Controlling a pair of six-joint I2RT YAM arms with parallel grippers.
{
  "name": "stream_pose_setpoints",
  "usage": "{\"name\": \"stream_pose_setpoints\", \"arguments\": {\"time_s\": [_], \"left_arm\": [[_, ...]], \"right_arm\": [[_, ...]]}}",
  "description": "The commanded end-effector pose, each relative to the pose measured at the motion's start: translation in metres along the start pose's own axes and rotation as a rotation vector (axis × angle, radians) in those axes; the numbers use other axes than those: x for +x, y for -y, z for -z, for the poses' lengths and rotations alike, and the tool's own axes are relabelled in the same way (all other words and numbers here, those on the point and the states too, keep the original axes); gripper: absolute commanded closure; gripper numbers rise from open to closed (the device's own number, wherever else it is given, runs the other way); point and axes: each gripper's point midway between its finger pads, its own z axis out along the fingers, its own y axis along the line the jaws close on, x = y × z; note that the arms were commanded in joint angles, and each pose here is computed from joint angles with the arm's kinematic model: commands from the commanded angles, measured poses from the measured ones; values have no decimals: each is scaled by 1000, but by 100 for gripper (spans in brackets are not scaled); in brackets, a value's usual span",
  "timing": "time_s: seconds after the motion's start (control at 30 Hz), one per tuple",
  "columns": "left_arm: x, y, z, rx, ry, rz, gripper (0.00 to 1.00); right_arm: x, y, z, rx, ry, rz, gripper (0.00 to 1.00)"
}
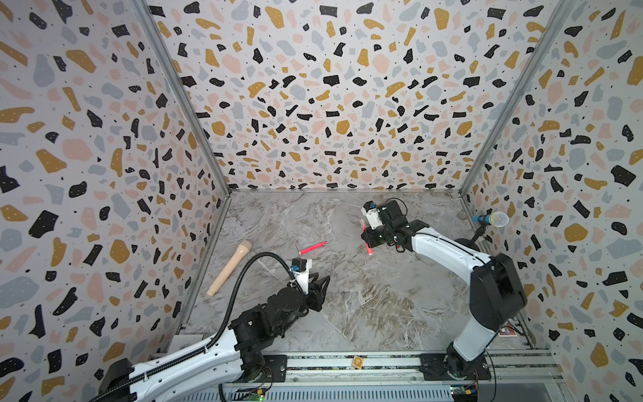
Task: Insert pens into pen caps
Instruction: Place a pen at the top-right of the table.
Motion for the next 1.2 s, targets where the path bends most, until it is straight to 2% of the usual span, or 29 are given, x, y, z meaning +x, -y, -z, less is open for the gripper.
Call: {"name": "stream_pose_setpoints", "arguments": {"time_s": [0.0,0.33,0.8,0.97,1.17], "left_arm": [[-7,-4,6,-15,31,17,57],[-11,-11,14,-29,55,33,57],[-12,-10,13,-25,60,40,57],[-15,-8,13,-23,64,39,57],[-16,-8,13,-22,68,44,57]], "right_arm": [[4,25,-10,115,-94,23,94],[13,85,-58,283,-233,4,94],[22,149,-68,444,-312,-11,90],[20,162,-62,530,-324,-4,81],[4,152,-46,542,-258,1,72]]}}
